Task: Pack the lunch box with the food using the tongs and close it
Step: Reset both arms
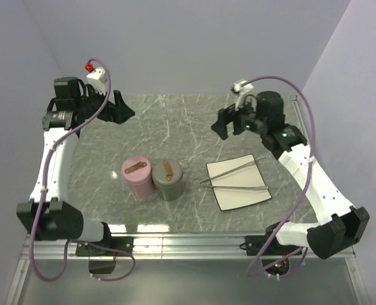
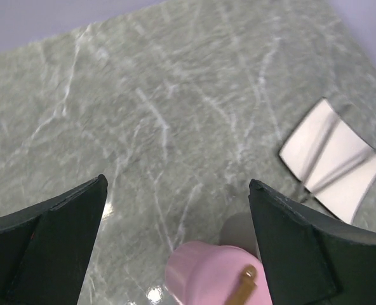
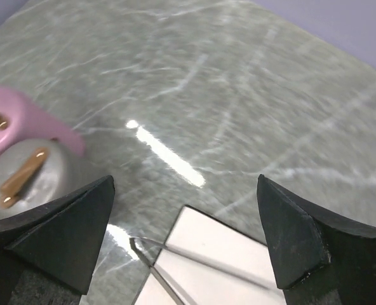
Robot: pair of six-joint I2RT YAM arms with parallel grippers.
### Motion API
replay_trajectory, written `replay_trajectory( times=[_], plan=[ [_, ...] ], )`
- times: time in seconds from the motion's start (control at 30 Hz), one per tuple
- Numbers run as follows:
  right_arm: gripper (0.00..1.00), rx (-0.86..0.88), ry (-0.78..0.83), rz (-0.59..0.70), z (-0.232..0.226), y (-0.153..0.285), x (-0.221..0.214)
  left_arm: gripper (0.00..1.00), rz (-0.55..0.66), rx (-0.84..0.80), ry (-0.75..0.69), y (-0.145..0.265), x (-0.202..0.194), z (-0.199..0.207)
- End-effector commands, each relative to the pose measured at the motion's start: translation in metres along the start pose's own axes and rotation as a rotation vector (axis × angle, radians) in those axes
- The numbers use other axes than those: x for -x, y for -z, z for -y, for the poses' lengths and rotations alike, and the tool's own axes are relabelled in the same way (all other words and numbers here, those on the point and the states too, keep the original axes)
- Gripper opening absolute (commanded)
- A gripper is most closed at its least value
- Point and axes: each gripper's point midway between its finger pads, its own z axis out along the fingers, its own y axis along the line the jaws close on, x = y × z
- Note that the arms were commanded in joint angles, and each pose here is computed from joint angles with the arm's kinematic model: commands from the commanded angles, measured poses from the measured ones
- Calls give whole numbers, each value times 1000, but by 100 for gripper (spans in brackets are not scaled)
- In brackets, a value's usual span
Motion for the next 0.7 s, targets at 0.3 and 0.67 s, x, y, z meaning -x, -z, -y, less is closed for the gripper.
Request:
replay_trajectory(
  times=[0.3, 0.67],
  plan=[
    [100, -321, -308, -76, 108, 60, -91, 100, -118, 274, 127, -35, -57, -79],
    [100, -305, -330, -62, 103, 59, -97, 99, -79, 309, 48, -23, -55, -80]
  ],
)
